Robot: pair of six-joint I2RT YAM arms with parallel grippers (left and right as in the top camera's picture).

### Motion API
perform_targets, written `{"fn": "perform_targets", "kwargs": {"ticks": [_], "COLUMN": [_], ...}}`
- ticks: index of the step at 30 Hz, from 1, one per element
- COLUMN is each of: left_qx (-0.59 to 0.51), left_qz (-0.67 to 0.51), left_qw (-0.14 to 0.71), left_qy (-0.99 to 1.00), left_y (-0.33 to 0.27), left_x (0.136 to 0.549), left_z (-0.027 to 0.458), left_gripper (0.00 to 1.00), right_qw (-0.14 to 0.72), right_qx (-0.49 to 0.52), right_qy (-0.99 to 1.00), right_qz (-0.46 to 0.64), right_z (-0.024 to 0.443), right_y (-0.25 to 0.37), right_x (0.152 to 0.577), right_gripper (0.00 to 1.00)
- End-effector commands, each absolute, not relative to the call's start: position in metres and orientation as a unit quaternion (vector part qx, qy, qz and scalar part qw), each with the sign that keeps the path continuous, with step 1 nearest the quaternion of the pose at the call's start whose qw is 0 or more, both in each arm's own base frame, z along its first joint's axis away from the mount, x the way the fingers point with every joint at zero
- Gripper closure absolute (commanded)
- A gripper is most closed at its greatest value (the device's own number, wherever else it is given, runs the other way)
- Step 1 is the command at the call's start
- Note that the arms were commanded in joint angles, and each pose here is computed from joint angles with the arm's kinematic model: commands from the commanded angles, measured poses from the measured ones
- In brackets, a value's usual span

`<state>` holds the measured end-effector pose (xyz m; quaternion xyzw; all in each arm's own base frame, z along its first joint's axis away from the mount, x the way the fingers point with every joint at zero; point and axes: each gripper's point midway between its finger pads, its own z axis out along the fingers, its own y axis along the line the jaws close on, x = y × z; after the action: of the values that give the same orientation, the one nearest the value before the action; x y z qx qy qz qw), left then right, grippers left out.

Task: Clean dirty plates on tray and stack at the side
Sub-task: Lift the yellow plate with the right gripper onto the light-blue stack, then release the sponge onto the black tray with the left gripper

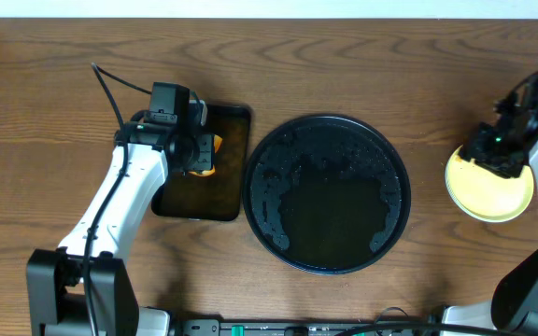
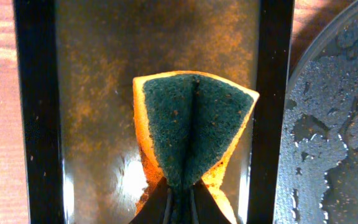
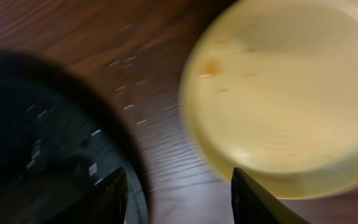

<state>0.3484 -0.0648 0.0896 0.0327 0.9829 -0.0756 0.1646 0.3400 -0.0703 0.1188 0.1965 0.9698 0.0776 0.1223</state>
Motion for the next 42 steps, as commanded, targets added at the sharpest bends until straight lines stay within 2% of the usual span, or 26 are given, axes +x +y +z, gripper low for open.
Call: {"fn": "perform_targets", "kwargs": {"ticks": [1,9,11,13,16,18,21,23,27,33,35,38,40,42], "left_qx": [0.084,0.091,0.067,-0.004,-0.087,-0.083,0.069,0.129,0.126,-0.071,-0.109,-0.094,0.046,0.11], "left_qz": [-0.106,-0.134,-0.082,0.02,0.124,0.069,-0.161,-0.27,-0.263,0.011,0.043,-0.022,-0.189,-0.27], "left_qw": [0.137,0.057,0.04,0.034,0.042,0.036,0.021,0.025,0.026,0.022,0.026,0.014,0.007,0.015], "left_qy": [0.981,0.985,0.994,0.999,0.988,0.993,0.984,0.954,0.956,0.997,0.993,0.995,0.981,0.956], "left_y": [-0.077,-0.087,-0.067,-0.031,0.006,-0.012,-0.092,-0.127,-0.125,-0.033,-0.022,-0.045,-0.101,-0.127], "left_x": [0.345,0.339,0.337,0.338,0.334,0.334,0.327,0.319,0.32,0.33,0.329,0.328,0.322,0.317], "left_z": [0.07,0.006,-0.01,-0.019,-0.013,-0.013,-0.005,0.011,0.01,-0.014,-0.013,-0.014,-0.002,0.011], "left_gripper": [0.92,0.92,0.93,0.93,0.92,0.93,0.92,0.93,0.92,0.92,0.92,0.93,0.93,0.93], "right_qw": [0.124,0.119,0.118,0.116,0.115,0.115,0.114,0.114,0.112,0.111,0.111,0.11,0.11,0.11], "right_qx": [0.142,0.108,0.099,0.094,0.089,0.089,0.089,0.089,0.089,0.089,0.09,0.089,0.089,0.089], "right_qy": [0.975,0.979,0.98,0.981,0.982,0.982,0.982,0.982,0.982,0.982,0.982,0.982,0.982,0.982], "right_qz": [0.12,0.123,0.123,0.123,0.123,0.123,0.123,0.123,0.123,0.123,0.123,0.123,0.123,0.123], "right_z": [0.124,0.123,0.123,0.123,0.123,0.123,0.123,0.123,0.123,0.123,0.123,0.122,0.122,0.122], "right_y": [-0.039,-0.016,-0.013,-0.011,-0.01,-0.01,-0.01,-0.01,-0.009,-0.009,-0.009,-0.009,-0.009,-0.009], "right_x": [0.346,0.347,0.347,0.346,0.346,0.345,0.345,0.345,0.344,0.344,0.343,0.343,0.343,0.343], "right_gripper": [0.5,0.51,0.51,0.51,0.53,0.53,0.53,0.54,0.54,0.55,0.55,0.56,0.56,0.56]}}
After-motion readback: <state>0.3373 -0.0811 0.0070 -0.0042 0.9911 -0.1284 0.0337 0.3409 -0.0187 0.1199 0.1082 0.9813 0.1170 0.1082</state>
